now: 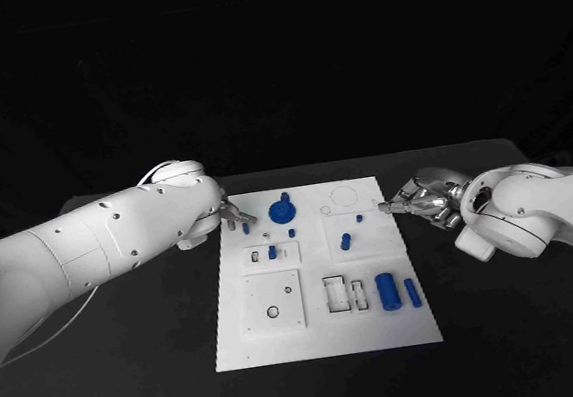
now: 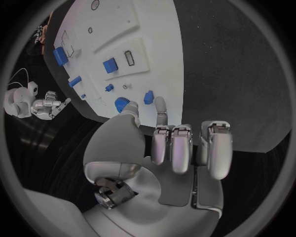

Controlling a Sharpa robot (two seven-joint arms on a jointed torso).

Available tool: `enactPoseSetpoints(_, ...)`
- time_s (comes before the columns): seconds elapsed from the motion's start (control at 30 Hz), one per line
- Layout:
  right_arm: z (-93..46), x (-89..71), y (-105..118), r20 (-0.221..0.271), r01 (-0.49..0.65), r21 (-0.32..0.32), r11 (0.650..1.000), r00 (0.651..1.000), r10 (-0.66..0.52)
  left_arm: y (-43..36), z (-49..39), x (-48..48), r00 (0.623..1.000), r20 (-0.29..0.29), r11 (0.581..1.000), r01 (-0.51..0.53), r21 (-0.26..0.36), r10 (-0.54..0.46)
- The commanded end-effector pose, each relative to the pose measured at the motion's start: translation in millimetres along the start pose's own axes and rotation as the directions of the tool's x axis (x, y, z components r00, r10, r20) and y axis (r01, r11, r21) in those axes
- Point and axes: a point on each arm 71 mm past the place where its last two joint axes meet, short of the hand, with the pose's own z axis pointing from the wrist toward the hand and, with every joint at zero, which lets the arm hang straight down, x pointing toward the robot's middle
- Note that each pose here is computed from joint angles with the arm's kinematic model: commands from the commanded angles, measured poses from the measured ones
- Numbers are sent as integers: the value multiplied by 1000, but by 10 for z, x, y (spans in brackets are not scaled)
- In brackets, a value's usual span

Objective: Assemble the parts on the task board

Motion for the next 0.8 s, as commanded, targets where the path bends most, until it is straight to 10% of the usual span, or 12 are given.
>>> enactPoseSetpoints(0.03, -1, 14, -1, -14, 13, 1, 1000, 1000, -13, -44, 12, 32, 1000, -23, 999, -21, 31, 21)
enactPoseSetpoints(0.8, -3, 29, 13, -16, 14, -1, 1000, 1000, -14, -70, 103, 42, 999, -41, 999, -29, 40, 31)
